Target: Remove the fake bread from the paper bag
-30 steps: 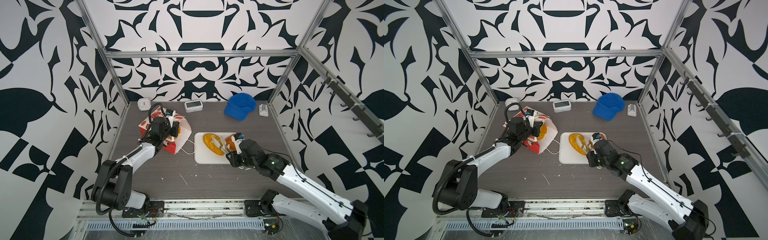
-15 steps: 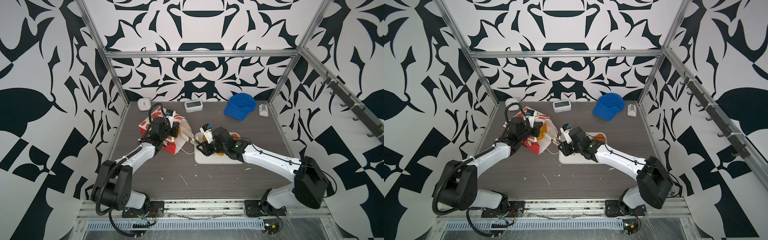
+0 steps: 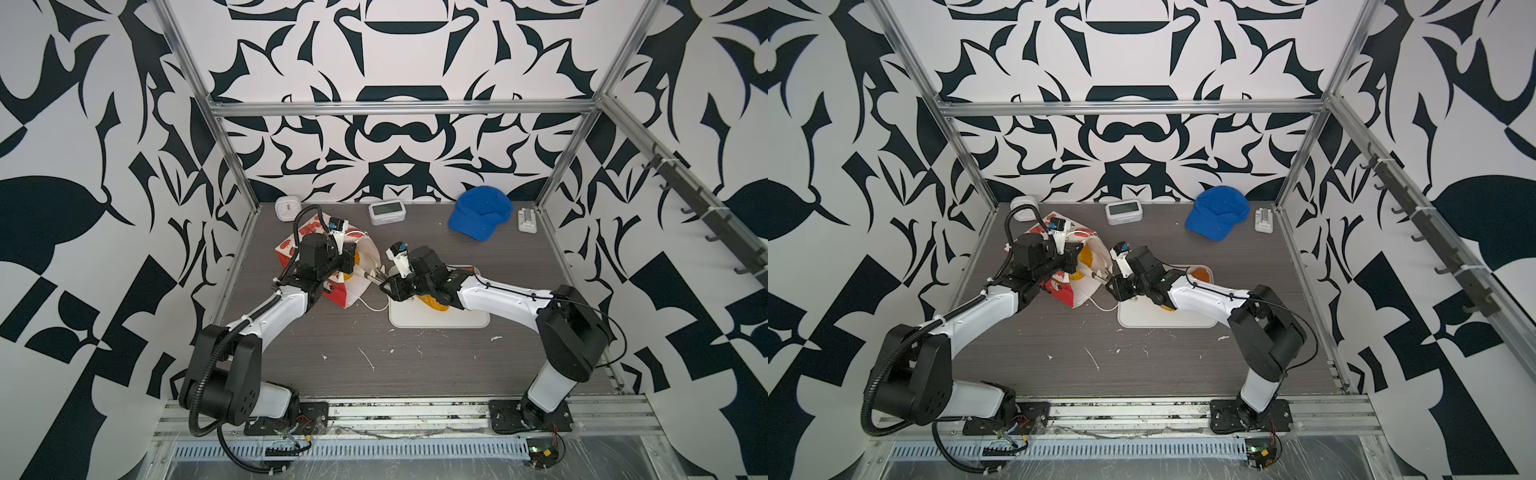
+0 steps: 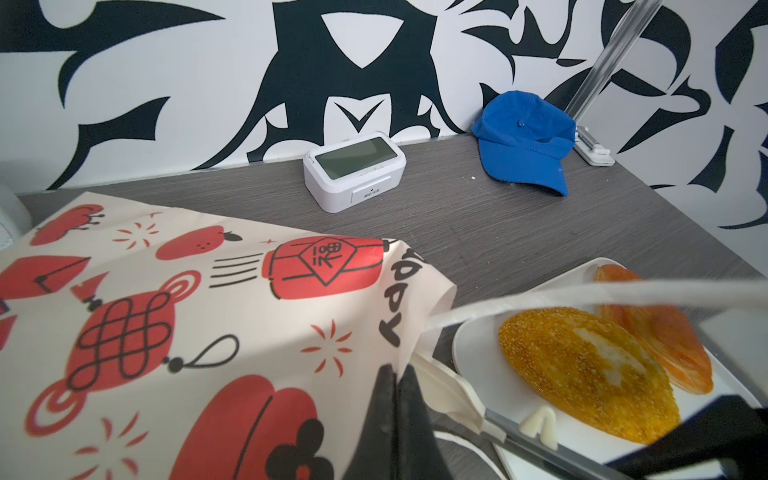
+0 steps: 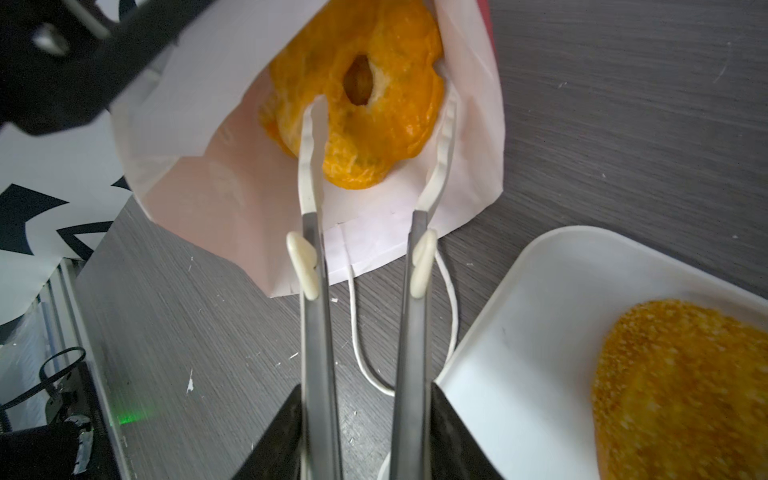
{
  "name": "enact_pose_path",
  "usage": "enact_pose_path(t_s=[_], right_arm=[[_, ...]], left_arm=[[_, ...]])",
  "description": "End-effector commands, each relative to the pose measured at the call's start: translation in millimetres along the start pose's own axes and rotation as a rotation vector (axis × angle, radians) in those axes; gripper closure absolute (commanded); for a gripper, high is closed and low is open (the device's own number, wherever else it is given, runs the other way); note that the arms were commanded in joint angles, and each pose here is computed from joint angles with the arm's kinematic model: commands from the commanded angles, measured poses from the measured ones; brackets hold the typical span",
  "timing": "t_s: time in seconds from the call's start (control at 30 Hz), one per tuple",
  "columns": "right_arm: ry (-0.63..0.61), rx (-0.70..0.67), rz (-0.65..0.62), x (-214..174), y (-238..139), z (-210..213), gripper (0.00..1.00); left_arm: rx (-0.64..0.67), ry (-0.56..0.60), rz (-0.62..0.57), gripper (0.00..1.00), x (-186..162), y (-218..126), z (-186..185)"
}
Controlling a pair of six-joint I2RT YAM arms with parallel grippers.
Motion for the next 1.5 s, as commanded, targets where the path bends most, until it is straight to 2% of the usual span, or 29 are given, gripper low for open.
enact_pose_path(t_s=[0.0,0.37,1.0,1.47], right_arm=[[-0.047,0.017,-0.174,46.5,-16.6,5.4,0.52],[-0.019,0.017,-0.158,49.6,7.0,-13.8,0.51],[0.018,-0.078,-0.087,50.1,42.7,-31.5,0.59],[0.057,-0.130,-0.140,47.6,26.1,-34.4,0.59]], left_arm=[[-0.043,0.012,-0.024,1.00,10.2,-7.6,-9.5],[-0.045,0.018,-0.019,1.00,10.6,-10.6,-11.0],[-0.056,0.012,-0.016,1.00,9.2,-8.0,-10.8],[-0.050,0.013,-0.014,1.00,6.9,-7.2,-9.1]])
Point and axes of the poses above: each gripper's point midway between its finger pads, its own y axis out along the fingers, its own z axis along the line the jaws close on, x = y × z, the point moved 8 cm from there along -y, back along the fingers, and after that the axes turned 14 degrees about -y, right-handed, at the moved point
